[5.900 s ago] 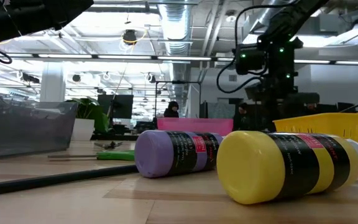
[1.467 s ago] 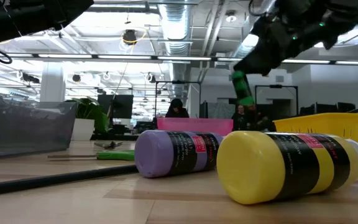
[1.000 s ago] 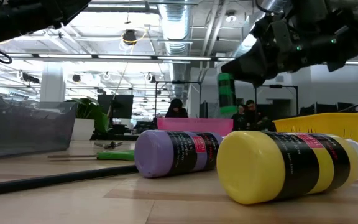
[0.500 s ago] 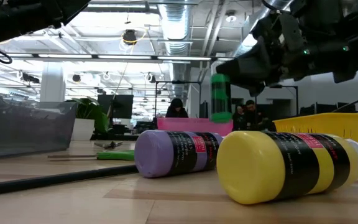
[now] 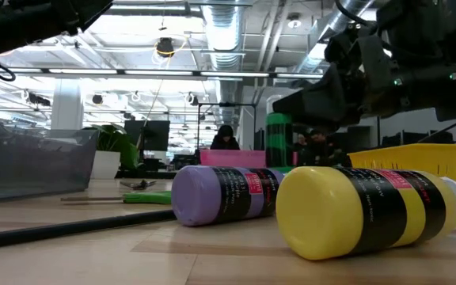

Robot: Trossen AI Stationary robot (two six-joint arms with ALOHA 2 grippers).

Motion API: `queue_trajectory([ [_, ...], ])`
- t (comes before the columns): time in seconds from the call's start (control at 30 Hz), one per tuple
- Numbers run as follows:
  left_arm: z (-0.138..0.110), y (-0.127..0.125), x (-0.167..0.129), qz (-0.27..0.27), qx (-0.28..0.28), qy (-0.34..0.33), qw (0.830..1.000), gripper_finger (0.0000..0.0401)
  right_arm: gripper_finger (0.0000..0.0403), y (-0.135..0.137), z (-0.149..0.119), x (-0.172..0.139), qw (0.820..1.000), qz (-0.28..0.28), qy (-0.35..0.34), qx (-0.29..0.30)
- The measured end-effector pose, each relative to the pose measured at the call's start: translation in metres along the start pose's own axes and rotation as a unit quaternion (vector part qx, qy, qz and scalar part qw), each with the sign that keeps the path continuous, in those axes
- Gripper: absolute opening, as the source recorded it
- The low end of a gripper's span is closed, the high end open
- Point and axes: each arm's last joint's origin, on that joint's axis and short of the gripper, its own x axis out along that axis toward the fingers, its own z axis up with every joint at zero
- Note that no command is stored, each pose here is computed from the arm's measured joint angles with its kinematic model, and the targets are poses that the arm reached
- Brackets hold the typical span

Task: Pick & Place Paint Supplies
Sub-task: Put the green paint bottle into the yellow bin

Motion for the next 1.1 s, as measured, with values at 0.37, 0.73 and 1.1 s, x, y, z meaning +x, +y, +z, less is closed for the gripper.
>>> queue_trajectory([
  [0.37,0.000,0.000,0.000,0.000,0.000,0.000,1.000,0.0298,0.0117,-0.001,-0.017,0.005,1.000,0.002,-0.017,-0.001],
  [0.73,0.000,0.000,0.000,0.000,0.000,0.000,1.000,0.0298,0.0117,-0.001,-0.019,0.005,1.000,0.003,-0.014,-0.015],
  [1.1,0.000,0.000,0.000,-0.001,0.000,0.000,1.000,0.0298,0.0119,-0.001,-0.020,0.005,1.000,0.013,-0.009,-0.016],
])
